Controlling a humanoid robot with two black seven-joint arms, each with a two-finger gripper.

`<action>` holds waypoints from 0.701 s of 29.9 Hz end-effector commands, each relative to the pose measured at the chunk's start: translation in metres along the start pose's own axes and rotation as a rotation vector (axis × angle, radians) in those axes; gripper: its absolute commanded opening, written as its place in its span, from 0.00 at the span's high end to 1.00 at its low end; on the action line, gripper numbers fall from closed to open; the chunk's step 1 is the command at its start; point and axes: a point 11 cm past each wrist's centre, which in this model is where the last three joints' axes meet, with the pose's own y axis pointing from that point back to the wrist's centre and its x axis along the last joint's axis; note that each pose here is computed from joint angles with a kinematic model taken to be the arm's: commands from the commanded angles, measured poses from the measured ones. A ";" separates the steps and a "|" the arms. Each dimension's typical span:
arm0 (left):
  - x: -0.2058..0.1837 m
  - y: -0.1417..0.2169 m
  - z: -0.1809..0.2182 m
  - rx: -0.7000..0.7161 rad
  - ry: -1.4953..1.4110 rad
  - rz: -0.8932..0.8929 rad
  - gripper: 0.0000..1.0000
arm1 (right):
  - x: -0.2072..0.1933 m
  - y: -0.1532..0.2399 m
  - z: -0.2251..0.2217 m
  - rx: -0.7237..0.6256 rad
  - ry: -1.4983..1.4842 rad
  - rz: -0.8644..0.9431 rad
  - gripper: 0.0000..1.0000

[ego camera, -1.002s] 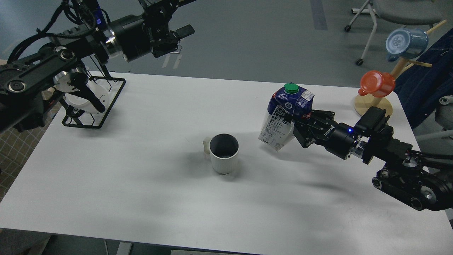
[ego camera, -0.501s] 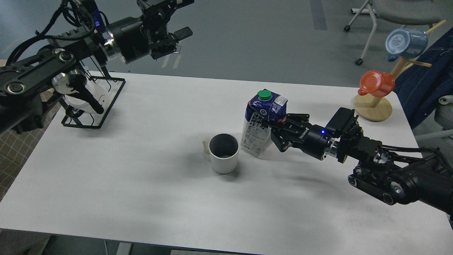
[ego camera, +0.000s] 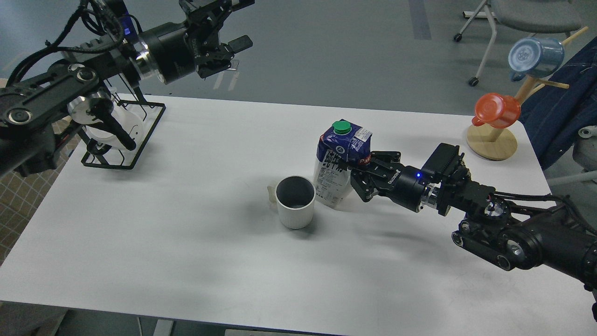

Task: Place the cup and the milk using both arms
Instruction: 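Lift the milk carton and carry it beside the white mug, then lower the carton, open the right gripper and withdraw it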

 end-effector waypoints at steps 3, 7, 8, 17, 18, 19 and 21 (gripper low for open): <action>0.000 0.000 0.000 0.000 -0.002 -0.001 0.03 | 0.000 0.000 0.001 -0.002 -0.002 0.000 0.43; 0.000 0.000 0.000 0.001 -0.001 0.000 0.03 | -0.001 0.002 0.002 -0.006 -0.003 -0.001 0.30; 0.000 0.000 0.000 0.000 0.000 0.000 0.03 | -0.001 0.002 0.002 -0.006 -0.003 -0.001 0.28; 0.001 0.000 0.001 0.000 -0.002 0.001 0.03 | 0.000 0.004 0.003 -0.011 -0.006 0.000 0.20; 0.001 0.000 0.001 0.000 -0.002 0.001 0.03 | 0.001 0.005 0.004 -0.013 -0.005 0.001 0.20; 0.001 0.001 0.001 0.000 -0.002 0.002 0.03 | 0.001 0.007 0.006 -0.016 -0.005 0.000 0.20; 0.001 0.001 0.001 0.000 -0.002 0.002 0.03 | 0.003 0.010 0.007 -0.018 -0.004 0.001 0.19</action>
